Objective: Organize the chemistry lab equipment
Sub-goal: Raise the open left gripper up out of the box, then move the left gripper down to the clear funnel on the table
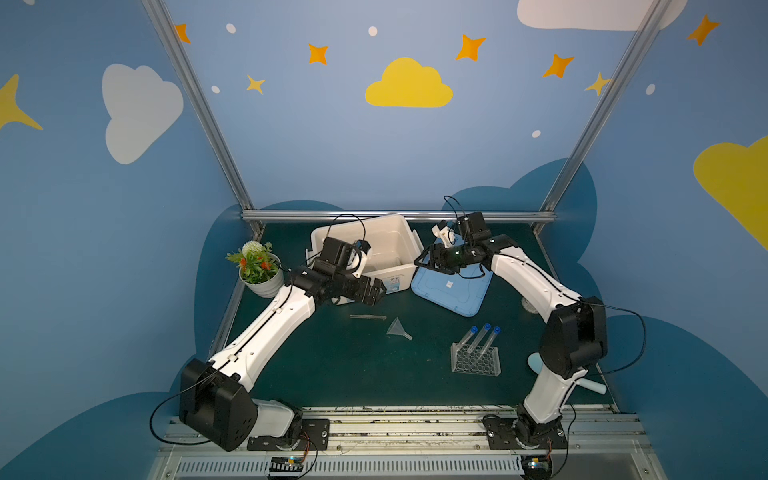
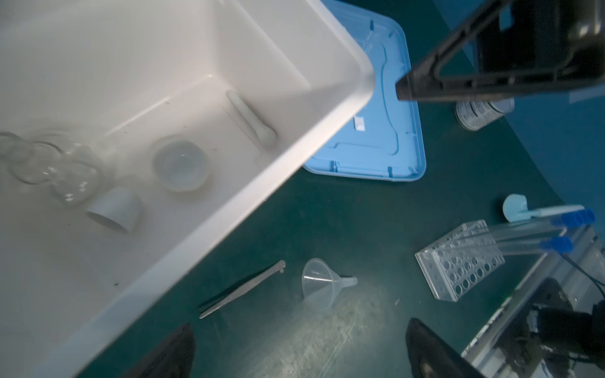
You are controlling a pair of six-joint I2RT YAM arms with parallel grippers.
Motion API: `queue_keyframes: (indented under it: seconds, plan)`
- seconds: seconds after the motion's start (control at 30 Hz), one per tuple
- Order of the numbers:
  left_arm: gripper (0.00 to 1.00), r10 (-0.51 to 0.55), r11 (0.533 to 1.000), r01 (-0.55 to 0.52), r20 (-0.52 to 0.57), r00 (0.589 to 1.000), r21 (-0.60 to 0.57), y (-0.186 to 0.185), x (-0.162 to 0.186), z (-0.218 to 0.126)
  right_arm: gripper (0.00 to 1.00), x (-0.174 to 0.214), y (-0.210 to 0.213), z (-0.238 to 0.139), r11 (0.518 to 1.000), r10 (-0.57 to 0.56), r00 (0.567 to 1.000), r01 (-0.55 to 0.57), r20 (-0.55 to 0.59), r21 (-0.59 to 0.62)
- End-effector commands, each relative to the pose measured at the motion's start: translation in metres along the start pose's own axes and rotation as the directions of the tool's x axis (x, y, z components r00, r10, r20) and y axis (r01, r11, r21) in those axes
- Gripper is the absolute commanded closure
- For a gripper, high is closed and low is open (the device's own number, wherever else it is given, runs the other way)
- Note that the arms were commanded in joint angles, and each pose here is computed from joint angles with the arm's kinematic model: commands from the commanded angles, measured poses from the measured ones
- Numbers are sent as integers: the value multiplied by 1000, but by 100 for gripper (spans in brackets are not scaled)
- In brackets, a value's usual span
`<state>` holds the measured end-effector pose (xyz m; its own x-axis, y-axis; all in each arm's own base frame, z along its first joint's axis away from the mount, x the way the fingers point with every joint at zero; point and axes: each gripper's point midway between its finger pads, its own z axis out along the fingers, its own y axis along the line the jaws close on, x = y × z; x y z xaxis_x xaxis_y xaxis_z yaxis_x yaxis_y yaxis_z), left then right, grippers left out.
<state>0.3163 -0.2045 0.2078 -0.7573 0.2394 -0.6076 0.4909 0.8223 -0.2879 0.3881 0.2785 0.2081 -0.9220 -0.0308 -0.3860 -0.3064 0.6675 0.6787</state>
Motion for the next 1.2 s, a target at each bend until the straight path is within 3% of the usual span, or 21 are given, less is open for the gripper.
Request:
queue_keyframes:
  seconds: [0.0,0.47,0.73,0.9,1.17]
  plan:
    - [0,37,995,-37,0,999,92,-21,7,3,37,-5,8,-13,1000,-13,999,13,40,-15]
    - [4,-6,971,26,-87,996,237,-49,52,63,37,-7,2,-15,1000,5,999,-4,42,-8]
    - [16,-41,955,85,-159,986,285,-50,66,90,37,-6,1,-15,1000,10,999,-9,36,-7]
    - [29,-59,946,119,-202,978,302,-50,76,103,37,-8,0,-16,1000,11,999,-11,37,-6]
    - [36,-66,948,141,-255,965,287,-44,89,116,37,-7,0,-14,1000,17,999,-17,32,-6]
